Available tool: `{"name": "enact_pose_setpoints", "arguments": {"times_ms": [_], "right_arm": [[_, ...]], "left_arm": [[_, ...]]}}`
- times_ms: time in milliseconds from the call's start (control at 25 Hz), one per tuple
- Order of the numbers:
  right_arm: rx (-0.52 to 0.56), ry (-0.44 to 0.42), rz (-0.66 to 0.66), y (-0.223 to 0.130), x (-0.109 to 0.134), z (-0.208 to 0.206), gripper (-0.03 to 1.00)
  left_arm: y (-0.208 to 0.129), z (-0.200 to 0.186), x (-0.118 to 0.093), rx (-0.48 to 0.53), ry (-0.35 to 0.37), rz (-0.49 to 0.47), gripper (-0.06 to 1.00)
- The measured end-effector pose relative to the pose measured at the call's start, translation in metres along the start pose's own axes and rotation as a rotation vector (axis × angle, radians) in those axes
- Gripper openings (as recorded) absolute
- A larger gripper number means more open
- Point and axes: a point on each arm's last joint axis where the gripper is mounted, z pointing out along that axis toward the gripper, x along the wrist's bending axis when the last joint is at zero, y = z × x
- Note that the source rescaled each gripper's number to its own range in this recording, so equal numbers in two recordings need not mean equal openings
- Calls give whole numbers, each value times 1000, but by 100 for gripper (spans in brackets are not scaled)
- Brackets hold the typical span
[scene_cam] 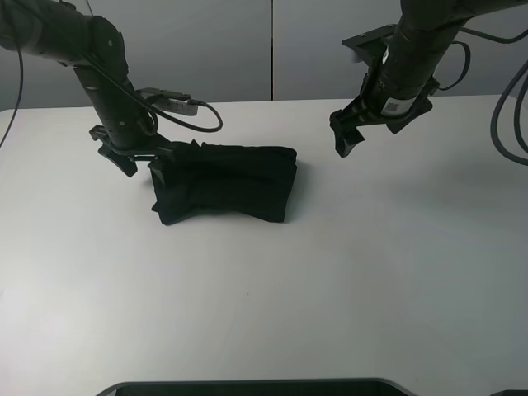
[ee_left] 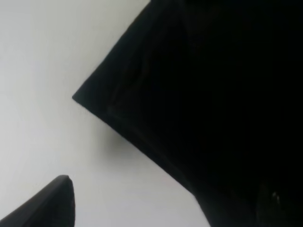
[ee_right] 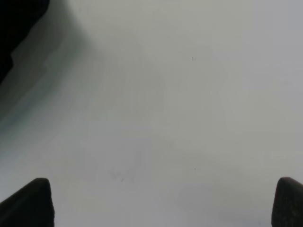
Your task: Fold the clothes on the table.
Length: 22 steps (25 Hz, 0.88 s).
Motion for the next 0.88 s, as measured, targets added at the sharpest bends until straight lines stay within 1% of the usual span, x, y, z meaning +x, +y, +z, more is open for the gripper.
{"name": "enact_pose_setpoints", "arguments": {"times_ms": [80, 200, 280, 360, 440, 480, 560, 640, 720, 800, 880], "right_arm": [[-17, -2, 1, 0, 0, -7, 99], [-79, -8, 9, 0, -2, -32, 99], [-147, -15, 16, -2, -4, -59, 99], [-207, -22, 21, -7, -5, -89, 99], [-251, -32, 25, -18, -6, -120, 99], [-250, -33, 27, -25, -7, -132, 99], [-251, -38, 31, -42, -7, -153, 99], [-252, -45, 33, -62, -6, -165, 99], [-256, -54, 39, -88, -5, -171, 99], [-264, -53, 63, -115, -2, -175, 99], [-296, -43, 86, -145, 1, -181, 99]], "left_arm": [[1, -9, -1, -28, -1, 4, 100], [1, -38, -2, -99, 6, 9, 100], [-2, -64, -4, -153, 11, 13, 100], [-8, -89, -6, -182, 13, 17, 100], [-15, -113, -8, -214, 16, 22, 100], [-18, -122, -9, -230, 18, 24, 100], [-27, -141, -11, -273, 21, 25, 100], [-39, -154, -14, -301, 16, 23, 100], [-58, -165, -18, -313, 2, 17, 100], [-81, -167, -21, -304, -3, 11, 100], [-105, -172, -24, -310, -7, -11, 100]]}}
